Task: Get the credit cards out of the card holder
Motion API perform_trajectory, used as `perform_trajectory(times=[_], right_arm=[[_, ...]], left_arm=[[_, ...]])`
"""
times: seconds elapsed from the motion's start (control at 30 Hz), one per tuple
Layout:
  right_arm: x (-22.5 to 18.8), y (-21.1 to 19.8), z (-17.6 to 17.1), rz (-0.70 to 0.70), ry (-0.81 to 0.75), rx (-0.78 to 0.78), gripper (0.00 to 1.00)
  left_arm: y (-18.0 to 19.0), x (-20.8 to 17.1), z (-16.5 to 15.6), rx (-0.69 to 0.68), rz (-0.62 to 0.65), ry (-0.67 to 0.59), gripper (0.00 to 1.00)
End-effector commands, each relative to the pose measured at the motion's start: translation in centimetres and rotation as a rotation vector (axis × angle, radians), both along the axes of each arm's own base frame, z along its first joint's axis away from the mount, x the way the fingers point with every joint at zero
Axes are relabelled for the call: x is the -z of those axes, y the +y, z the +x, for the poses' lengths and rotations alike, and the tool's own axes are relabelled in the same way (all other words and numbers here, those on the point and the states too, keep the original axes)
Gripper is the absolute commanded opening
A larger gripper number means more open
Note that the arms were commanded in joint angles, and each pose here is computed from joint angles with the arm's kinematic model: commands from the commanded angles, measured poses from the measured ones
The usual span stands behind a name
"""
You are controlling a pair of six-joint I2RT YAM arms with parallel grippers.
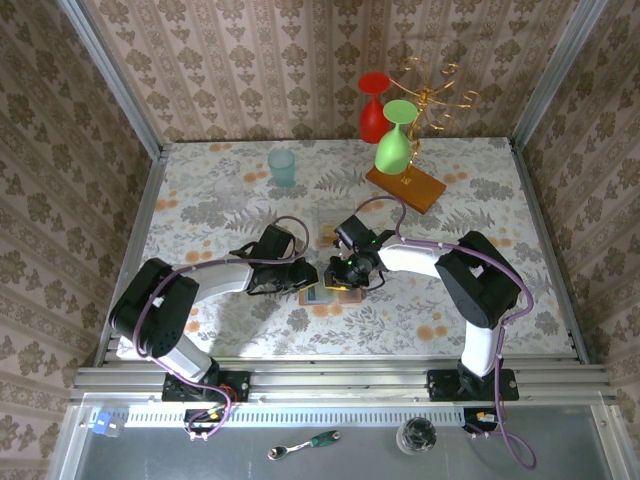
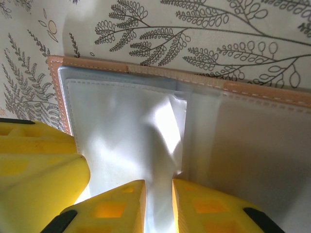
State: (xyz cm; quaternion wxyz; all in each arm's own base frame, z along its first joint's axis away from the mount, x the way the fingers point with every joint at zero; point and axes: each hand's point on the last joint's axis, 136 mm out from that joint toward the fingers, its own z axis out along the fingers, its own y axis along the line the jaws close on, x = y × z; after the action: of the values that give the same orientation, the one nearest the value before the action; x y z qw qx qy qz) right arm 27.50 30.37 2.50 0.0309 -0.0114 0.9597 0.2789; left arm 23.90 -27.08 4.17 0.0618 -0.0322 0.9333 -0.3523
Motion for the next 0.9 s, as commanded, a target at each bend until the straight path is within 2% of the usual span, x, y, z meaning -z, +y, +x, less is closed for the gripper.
perform_trajectory(times=[0.0, 0.37, 0.87], right_arm=[[-1.2, 0.0, 0.2, 0.018, -0.012, 0.003, 0.24], [-3.4, -0.2, 0.7, 0.026, -0.059, 0.010, 0.25], [-5.7, -2.9, 1.2, 0.033, -0.110, 0.055, 0.26]], left_arm=[[-1.0, -1.0, 0.4, 0.008, -0.049, -0.012, 0.20], [-1.8, -2.1, 0.4, 0.020, -0.077, -0.020, 0.17], [-4.7, -2.7, 0.9, 0.064, -0.096, -0.022, 0.16]])
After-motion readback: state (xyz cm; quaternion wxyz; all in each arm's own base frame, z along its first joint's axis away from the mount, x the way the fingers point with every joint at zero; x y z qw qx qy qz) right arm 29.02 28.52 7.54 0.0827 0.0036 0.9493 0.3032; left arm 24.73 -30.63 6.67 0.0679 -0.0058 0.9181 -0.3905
